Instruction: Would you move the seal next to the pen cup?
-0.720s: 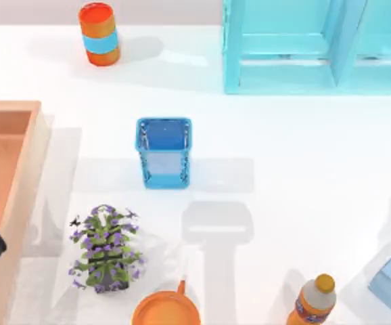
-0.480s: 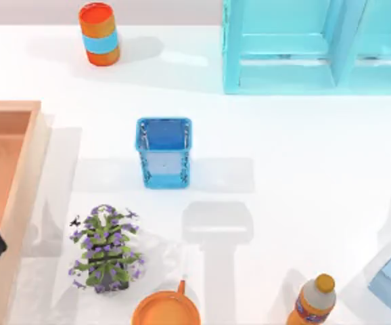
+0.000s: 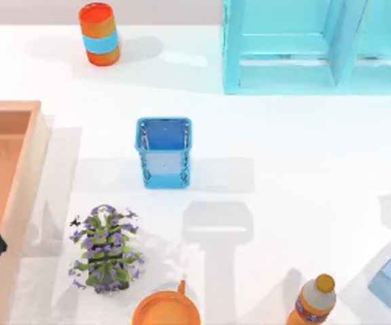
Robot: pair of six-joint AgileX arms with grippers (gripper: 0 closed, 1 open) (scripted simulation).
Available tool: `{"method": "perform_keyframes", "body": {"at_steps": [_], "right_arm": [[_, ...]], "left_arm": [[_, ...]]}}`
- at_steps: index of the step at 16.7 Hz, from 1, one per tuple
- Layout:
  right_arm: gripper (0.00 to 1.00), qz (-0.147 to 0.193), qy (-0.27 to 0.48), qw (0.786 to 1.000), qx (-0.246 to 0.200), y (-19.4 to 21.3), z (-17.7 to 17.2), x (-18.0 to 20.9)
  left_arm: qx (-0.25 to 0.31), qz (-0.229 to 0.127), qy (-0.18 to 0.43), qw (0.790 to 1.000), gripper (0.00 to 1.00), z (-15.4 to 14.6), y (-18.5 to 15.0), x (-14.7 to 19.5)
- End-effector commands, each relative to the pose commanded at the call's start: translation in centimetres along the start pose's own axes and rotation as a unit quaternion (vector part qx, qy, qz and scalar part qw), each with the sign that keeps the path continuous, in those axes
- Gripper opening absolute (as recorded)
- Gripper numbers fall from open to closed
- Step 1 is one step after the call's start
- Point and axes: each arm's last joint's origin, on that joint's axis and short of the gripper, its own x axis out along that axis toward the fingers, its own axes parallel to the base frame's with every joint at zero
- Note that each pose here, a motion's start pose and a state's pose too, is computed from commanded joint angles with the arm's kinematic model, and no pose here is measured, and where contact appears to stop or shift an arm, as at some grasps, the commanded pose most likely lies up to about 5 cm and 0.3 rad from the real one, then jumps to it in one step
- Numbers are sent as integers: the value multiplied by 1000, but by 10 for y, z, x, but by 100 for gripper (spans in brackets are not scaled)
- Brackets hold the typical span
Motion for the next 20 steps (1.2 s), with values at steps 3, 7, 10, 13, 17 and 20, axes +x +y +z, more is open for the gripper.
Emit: {"method": "perform_keyframes", "body": {"at_steps": [3,7,10,13,17,20], "right_arm": [[100,-3,132,991,-9,-10,38,26],[100,4,296,955,-12,-27,73,74],[100,15,393,919,-10,-42,89,115],[100,28,464,885,-5,-57,94,152],[100,41,516,855,0,-69,95,182],[100,44,525,850,1,-72,95,187]], "left_arm": [[0,0,0,1000,100,0,0,0],[0,0,0,1000,100,0,0,0],[0,0,0,1000,100,0,0,0],[0,0,0,1000,100,0,0,0],[0,0,0,1000,100,0,0,0],[0,0,0,1000,100,0,0,0]]}}
